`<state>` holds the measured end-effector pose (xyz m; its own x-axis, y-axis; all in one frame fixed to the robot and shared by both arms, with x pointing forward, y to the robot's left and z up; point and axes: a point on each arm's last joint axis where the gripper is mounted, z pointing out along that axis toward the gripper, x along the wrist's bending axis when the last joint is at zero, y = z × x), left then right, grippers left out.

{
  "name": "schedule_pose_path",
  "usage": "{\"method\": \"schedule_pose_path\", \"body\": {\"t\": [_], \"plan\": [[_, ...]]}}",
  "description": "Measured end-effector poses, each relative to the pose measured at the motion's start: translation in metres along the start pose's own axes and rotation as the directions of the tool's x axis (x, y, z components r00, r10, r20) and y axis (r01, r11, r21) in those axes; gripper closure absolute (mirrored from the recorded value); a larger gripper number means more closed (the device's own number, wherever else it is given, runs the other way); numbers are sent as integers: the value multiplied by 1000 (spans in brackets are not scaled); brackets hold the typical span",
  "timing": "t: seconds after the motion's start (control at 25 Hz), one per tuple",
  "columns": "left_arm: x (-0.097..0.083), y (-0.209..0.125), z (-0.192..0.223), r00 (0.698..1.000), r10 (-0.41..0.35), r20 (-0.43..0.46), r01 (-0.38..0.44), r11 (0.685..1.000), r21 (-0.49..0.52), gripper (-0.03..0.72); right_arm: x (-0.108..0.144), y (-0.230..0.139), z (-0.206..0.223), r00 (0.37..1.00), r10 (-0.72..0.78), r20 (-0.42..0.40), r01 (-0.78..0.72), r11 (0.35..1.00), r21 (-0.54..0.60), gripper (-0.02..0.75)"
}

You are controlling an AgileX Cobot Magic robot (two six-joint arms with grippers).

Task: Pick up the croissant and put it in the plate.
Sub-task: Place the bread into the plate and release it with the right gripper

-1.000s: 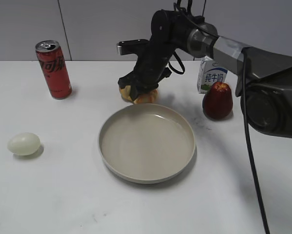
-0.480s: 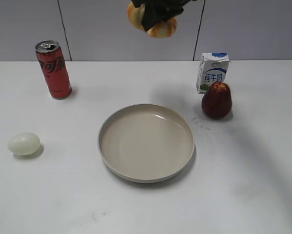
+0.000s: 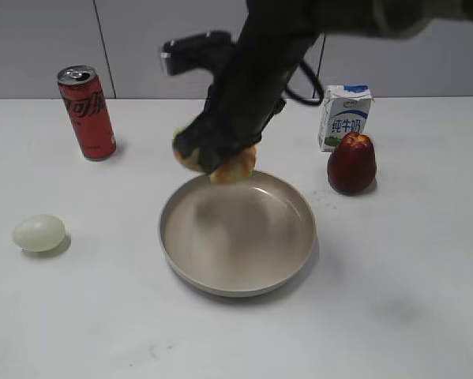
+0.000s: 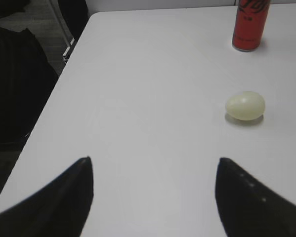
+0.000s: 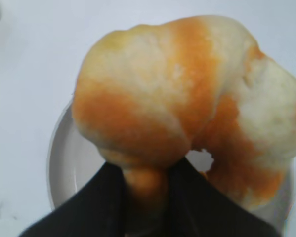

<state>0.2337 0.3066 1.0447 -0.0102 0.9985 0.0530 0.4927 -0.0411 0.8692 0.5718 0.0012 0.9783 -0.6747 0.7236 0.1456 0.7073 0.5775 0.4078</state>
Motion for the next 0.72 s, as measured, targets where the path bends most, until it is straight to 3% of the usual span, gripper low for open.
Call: {"method": "schedule_pose_path", "body": {"t": [0.44, 0.52, 0.64, 0.72], "plan": [[0, 0, 0, 1000, 0, 0, 0, 1000, 0, 102, -5, -62, 49, 995, 96, 27, -97, 993, 74, 599], [0, 0, 0, 1000, 0, 0, 0, 1000, 0, 102, -5, -64, 50, 995, 97, 27, -99, 992, 80, 494], [0, 0, 0, 1000, 0, 0, 0, 1000, 0, 102, -5, -65, 50, 994, 109, 21, -110, 991, 81, 211], [0, 0, 0, 1000, 0, 0, 0, 1000, 0, 102, -4, -65, 50, 993, 117, 16, -118, 989, 89, 130]]}}
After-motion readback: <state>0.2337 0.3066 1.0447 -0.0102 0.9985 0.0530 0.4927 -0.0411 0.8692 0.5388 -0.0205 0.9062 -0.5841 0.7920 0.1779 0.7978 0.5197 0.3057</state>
